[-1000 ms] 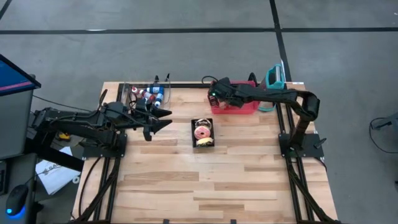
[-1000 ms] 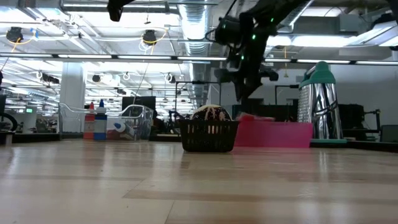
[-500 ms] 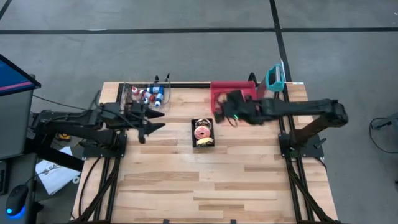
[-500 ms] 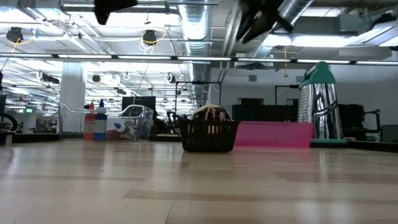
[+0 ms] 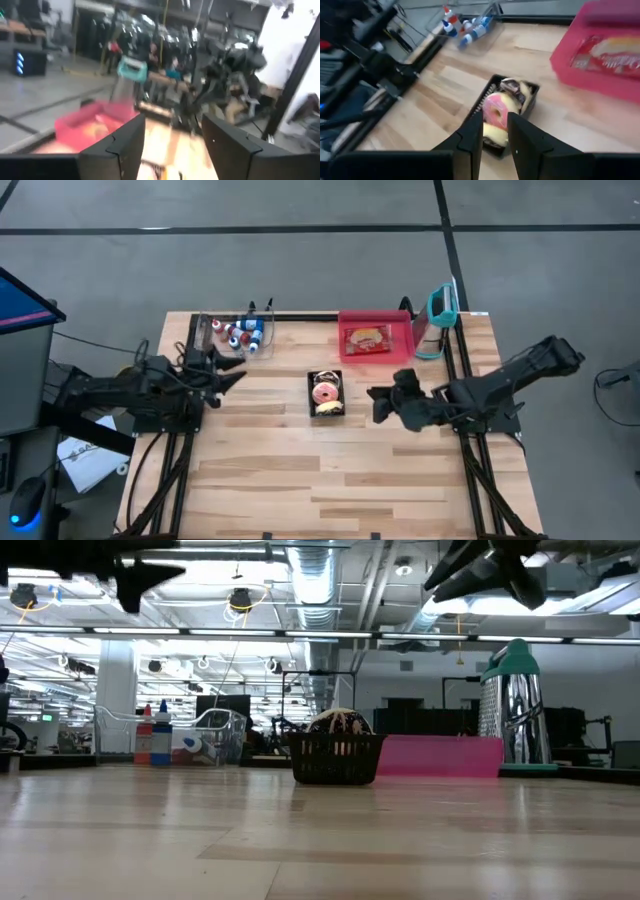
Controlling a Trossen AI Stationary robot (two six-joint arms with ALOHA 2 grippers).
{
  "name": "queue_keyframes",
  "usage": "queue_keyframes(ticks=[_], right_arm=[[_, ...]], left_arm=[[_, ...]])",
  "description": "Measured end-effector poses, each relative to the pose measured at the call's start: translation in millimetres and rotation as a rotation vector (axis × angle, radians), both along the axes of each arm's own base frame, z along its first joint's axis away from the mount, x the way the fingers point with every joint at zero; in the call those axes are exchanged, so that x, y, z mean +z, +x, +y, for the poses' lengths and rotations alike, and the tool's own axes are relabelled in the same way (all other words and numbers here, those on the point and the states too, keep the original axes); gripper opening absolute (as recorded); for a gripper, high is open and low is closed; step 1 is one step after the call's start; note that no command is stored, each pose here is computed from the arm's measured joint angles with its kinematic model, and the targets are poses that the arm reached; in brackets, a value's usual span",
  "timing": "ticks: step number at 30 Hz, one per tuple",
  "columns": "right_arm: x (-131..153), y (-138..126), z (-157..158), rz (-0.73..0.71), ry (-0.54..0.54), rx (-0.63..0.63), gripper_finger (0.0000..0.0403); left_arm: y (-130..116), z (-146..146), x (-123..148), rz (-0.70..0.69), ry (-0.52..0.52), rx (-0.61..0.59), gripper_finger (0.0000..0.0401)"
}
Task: Pick & Place Food Item
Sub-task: Return to Home Position
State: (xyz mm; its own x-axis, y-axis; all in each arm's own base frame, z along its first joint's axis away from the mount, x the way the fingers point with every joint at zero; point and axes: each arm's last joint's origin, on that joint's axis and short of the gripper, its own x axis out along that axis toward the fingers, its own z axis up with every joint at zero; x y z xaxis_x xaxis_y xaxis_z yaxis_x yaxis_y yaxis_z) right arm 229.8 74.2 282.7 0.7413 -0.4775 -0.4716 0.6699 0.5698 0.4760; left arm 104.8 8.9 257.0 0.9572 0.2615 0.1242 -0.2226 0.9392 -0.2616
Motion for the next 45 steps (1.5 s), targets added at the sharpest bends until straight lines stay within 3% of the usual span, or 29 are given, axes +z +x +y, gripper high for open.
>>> queue_keyframes(ticks=[4,12,23,29,39,45], right_arm=[[-10,2,12,-0.028,0.023,0.031,0.0082],[-23,5,32,-0.01,0.034,0.063,0.0082],[-26,-5,50,-0.038,-0.014,0.066,0.0082],[-32,-2,52,-0.011,-0.031,0.067,0.0082],[-32,3,47,0.026,-0.027,0.104,0.0082],[-32,25,26,0.095,-0.056,0.225,0.0082]], left_arm=[[3,-1,-26,0.061,-0.026,-0.083,0.0166],[-10,-3,-53,0.061,0.008,-0.133,0.0112],[-14,-4,-76,0.194,0.06,-0.165,0.0056],[-10,-4,-86,0.178,0.066,-0.156,0.0027],[-6,-2,-88,0.188,0.048,-0.083,0.0005],[-3,-1,-90,0.213,0.044,-0.081,0.0009]])
